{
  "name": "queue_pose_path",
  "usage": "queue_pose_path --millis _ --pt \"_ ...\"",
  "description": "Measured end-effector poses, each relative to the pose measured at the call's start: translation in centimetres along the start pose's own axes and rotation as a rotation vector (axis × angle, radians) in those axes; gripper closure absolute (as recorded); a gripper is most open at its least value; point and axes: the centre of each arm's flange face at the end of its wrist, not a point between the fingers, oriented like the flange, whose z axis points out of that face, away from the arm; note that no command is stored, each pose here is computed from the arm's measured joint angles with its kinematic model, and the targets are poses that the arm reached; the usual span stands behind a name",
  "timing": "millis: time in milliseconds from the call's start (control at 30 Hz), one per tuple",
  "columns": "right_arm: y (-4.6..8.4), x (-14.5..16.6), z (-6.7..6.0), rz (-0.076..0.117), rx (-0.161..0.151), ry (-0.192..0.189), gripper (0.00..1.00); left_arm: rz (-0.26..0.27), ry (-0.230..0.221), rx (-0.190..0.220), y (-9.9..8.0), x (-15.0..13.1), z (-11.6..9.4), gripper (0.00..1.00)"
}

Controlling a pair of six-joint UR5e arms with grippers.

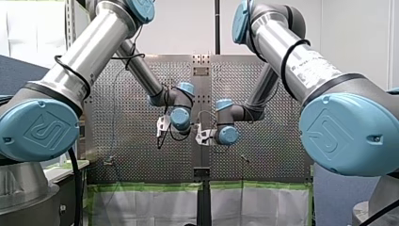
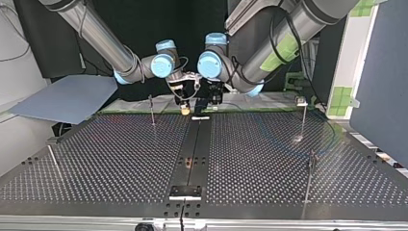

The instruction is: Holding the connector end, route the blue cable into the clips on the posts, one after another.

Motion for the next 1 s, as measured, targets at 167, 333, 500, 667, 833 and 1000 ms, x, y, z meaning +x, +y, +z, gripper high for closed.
queue_pose_path --millis 167,333,500,667,833,1000 --pt "0.4 -1.7 -0.8 0.007 -0.015 -0.008 1.0 0.002 0.031 0.002 -0.4 3.0 0.6 1.0" --pt "1.0 -3.3 -1.7 0.013 -0.03 -0.007 1.0 0.014 0.05 0.012 -1.3 6.0 0.9 1.0" --pt "1.9 -4.9 -2.7 0.013 -0.052 -0.016 1.0 0.019 0.058 0.026 -2.3 8.6 0.7 1.0" --pt "2.6 -6.3 -3.9 0.021 -0.067 -0.018 1.0 0.017 0.05 0.032 -3.0 9.4 0.5 1.0" --pt "3.1 -7.5 -4.8 0.021 -0.078 -0.026 1.0 0.02 0.049 0.064 -4.2 11.6 0.2 1.0" --pt "3.7 -9.8 -5.2 0.017 -0.091 -0.056 1.0 0.024 0.043 0.088 -5.6 14.3 -0.4 1.0"
